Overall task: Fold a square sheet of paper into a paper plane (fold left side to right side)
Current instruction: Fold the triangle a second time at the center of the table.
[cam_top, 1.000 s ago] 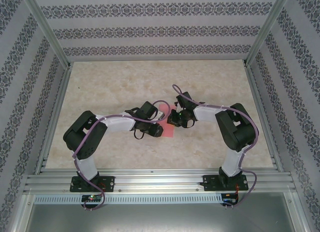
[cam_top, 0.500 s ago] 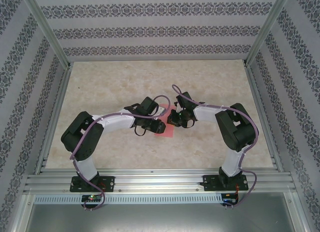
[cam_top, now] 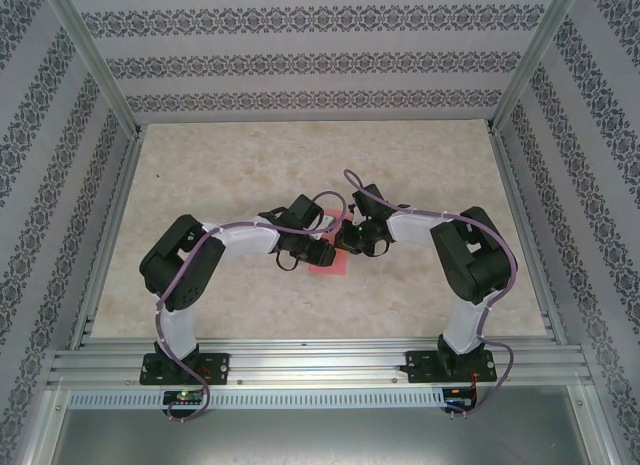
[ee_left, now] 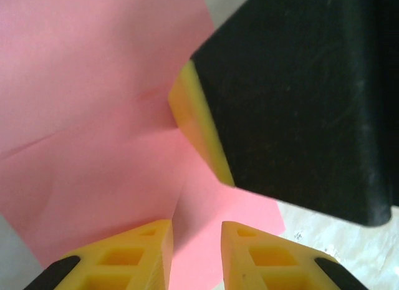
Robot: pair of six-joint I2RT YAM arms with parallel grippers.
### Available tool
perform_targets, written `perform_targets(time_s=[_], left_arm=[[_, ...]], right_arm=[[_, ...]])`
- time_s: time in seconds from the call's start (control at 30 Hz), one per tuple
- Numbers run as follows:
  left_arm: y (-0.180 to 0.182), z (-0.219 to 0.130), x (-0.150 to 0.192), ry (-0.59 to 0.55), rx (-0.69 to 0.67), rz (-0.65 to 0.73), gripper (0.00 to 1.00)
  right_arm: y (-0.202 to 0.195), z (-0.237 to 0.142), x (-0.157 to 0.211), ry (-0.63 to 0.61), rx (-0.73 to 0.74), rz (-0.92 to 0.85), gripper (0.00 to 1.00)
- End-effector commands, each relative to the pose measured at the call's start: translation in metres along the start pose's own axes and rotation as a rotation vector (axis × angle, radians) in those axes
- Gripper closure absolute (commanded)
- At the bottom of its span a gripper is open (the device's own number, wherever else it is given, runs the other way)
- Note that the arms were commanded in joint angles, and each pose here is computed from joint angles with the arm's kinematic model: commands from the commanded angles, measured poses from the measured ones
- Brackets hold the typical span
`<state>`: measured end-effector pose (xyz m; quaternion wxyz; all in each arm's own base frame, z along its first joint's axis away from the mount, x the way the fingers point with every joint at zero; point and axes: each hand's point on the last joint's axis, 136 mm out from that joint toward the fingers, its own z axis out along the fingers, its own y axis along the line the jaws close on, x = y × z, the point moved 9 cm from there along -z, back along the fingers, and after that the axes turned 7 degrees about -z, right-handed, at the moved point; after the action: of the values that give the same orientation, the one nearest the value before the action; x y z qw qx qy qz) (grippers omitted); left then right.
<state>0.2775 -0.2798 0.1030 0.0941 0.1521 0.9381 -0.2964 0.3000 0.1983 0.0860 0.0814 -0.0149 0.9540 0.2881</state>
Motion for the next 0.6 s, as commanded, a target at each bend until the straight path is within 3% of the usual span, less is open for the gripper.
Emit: perform_targets(time_s=[0.0, 0.57], left_arm=[[-0.005, 0.002, -0.014, -0.047, 0.026, 0.005, 0.72], [0.015, 0.009, 0.012, 0.041, -0.048, -0.004, 0.72]], right_arm=[[-0.019, 0.008, 0.015, 0.067, 0.082, 0.022, 0.9], [-0.022, 0.008, 0.017, 0.075, 0.104, 0.024, 0.9]])
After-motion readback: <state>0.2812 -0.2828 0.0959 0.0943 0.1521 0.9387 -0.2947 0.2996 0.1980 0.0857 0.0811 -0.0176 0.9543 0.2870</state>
